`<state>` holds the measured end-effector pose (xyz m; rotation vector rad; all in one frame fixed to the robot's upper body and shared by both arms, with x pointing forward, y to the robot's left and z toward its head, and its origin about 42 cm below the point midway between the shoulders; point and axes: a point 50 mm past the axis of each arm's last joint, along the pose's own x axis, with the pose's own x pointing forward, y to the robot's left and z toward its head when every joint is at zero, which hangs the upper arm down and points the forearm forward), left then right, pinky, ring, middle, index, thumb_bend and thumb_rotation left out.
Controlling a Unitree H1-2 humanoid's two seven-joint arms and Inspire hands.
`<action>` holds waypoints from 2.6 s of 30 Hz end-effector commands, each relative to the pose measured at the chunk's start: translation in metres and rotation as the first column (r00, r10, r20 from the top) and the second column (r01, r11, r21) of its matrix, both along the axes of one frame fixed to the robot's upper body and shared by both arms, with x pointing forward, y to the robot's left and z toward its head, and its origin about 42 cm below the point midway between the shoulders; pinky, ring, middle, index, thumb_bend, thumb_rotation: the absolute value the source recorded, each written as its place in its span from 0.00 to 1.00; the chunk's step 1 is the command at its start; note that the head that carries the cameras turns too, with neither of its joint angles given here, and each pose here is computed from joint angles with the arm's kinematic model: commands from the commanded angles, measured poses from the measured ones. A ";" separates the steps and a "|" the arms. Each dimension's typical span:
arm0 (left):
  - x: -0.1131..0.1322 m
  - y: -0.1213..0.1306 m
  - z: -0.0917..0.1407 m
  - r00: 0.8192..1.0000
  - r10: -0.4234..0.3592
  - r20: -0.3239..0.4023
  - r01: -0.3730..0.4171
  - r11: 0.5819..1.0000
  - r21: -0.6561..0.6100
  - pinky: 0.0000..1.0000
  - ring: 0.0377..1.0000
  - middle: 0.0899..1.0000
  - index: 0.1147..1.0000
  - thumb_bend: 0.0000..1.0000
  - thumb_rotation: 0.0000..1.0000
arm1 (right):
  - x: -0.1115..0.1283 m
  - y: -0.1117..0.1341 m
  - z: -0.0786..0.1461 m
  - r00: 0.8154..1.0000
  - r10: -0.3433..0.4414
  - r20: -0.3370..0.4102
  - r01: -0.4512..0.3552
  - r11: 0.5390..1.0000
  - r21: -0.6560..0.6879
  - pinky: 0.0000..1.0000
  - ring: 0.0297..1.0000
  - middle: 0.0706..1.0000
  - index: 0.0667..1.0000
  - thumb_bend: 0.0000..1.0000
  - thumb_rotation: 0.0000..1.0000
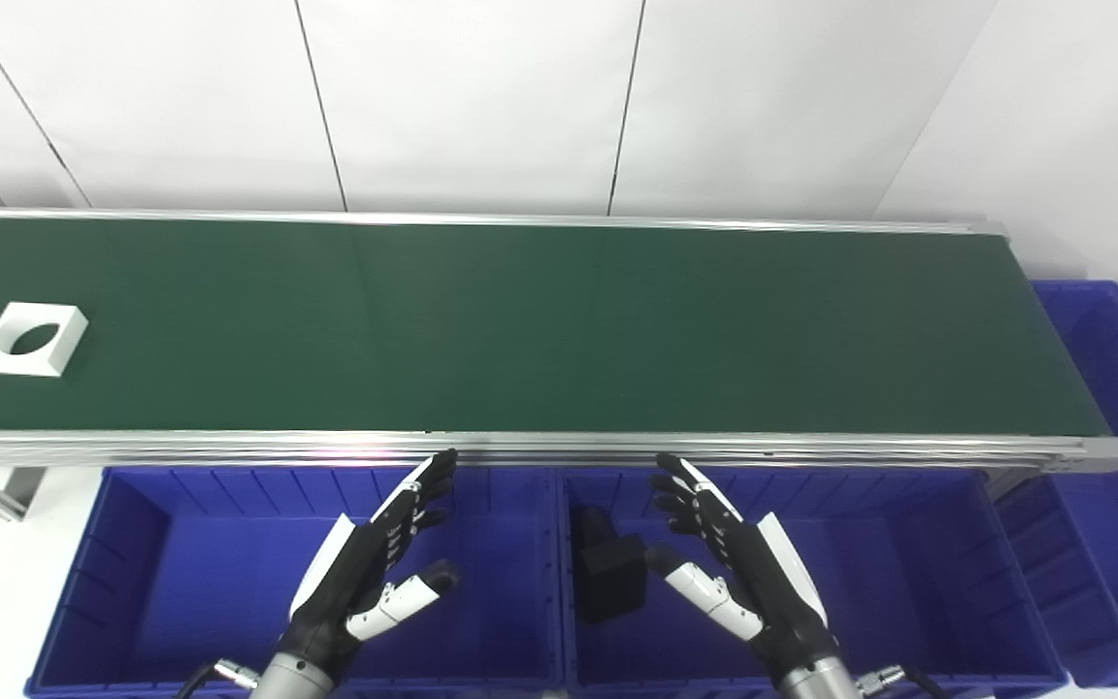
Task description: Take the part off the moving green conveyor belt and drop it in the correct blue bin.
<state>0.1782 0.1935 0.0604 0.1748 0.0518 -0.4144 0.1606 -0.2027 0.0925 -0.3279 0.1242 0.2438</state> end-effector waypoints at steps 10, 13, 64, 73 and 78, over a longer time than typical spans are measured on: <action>0.005 0.001 0.010 0.998 -0.001 0.068 0.001 1.000 -0.010 0.88 0.94 0.95 0.93 0.76 0.77 | 0.005 0.001 0.008 0.999 0.027 0.044 -0.028 1.000 0.012 0.84 0.88 0.90 0.95 0.68 0.80; 0.006 0.001 0.009 0.998 -0.006 0.070 0.006 1.000 -0.005 0.88 0.95 0.96 0.93 0.76 0.78 | 0.005 0.001 0.008 0.999 0.030 0.029 -0.030 1.000 -0.003 0.85 0.89 0.90 0.96 0.70 0.81; 0.005 -0.019 -0.022 0.997 0.004 0.079 0.000 0.998 -0.055 0.86 0.92 0.93 0.88 0.79 0.67 | 0.004 -0.015 -0.017 0.999 0.035 0.033 -0.034 0.998 -0.043 0.87 0.90 0.91 0.96 0.58 0.85; 0.006 -0.018 -0.027 0.997 0.002 0.075 0.001 0.999 -0.049 0.81 0.90 0.92 0.87 0.84 0.63 | 0.005 -0.016 -0.024 0.999 0.025 0.021 -0.025 1.000 -0.011 0.90 0.92 0.93 0.98 0.54 0.86; 0.006 -0.017 -0.027 0.996 0.002 0.093 0.003 0.998 -0.057 0.81 0.89 0.91 0.87 0.83 0.61 | 0.007 -0.014 -0.027 0.999 0.028 0.038 -0.027 0.999 -0.018 0.90 0.92 0.93 0.98 0.51 0.85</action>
